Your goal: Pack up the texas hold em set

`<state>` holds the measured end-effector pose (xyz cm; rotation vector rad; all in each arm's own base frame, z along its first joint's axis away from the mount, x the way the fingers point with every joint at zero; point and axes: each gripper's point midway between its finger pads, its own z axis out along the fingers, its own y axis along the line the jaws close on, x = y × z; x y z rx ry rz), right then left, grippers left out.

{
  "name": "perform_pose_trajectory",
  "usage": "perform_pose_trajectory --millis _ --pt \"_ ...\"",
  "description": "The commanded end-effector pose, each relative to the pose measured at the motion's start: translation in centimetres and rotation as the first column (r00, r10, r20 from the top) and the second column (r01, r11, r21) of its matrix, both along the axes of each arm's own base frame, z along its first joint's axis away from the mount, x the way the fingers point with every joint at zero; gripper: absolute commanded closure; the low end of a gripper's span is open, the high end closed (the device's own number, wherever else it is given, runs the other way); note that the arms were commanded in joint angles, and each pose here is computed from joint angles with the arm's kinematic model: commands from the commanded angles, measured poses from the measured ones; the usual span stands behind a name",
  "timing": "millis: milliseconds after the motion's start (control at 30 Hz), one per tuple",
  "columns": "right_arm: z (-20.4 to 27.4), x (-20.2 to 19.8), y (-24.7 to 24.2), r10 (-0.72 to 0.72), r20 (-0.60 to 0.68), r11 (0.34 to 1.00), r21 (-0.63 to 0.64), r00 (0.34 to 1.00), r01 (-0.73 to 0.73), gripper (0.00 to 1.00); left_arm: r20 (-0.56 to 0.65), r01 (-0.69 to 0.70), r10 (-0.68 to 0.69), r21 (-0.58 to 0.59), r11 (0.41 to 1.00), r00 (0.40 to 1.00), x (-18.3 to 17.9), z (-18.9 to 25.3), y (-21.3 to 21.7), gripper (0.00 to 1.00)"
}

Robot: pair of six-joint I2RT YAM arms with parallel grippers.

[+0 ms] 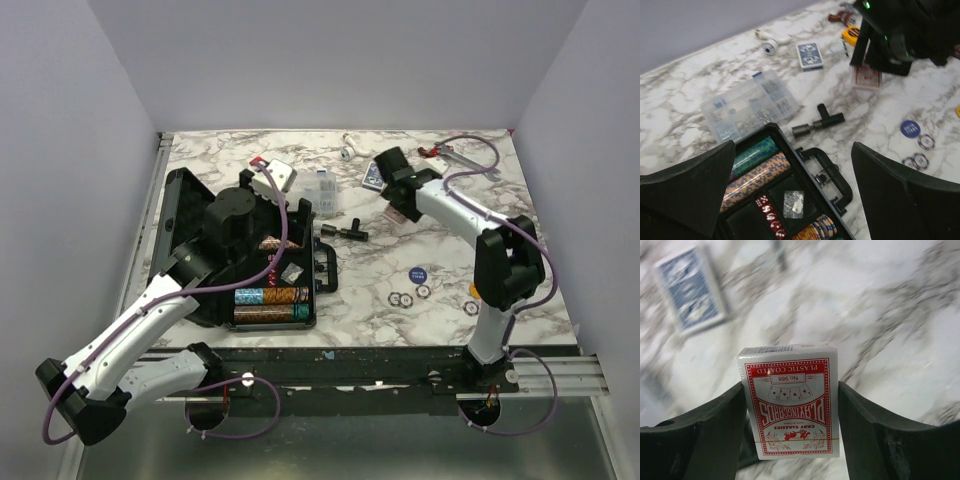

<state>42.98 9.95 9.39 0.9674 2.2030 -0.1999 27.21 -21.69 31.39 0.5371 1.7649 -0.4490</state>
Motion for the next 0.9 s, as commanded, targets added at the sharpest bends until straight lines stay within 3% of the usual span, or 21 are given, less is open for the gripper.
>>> perform_pose_trajectory --millis 0,167,333,567,867 --pt "3.3 -1.8 8.0 0.145 0.157 0.989 -0.058 0.977 -0.138 0.60 0.154 -0.274 0.289 -0.112 0.955 0.945 0.7 3.9 5.8 0.02" --pt "5.1 -5.3 17.6 0.337 0.244 0.942 -0.098 0.909 -0.323 0.60 0.242 -0.432 0.516 -0.327 0.841 0.822 -1.0 6.4 11.8 0.02" --pt "5.7 -7.8 23.5 0.459 0.274 0.887 -0.082 0.845 -0.455 0.60 0.282 -0.466 0.637 -0.486 0.739 0.717 -3.3 8.1 16.1 0.03" --pt "3.9 -10.1 28.6 0.573 0.249 0.810 -0.027 0.781 -0.586 0.60 0.289 -0.472 0.665 -0.518 0.714 0.689 -4.0 8.7 17.2 0.03" --pt "1.5 -11.8 31.4 0.589 0.155 0.807 -0.055 0.793 -0.588 0.56 0.282 -0.471 0.656 -0.509 0.721 0.700 -3.8 8.5 16.9 0.04"
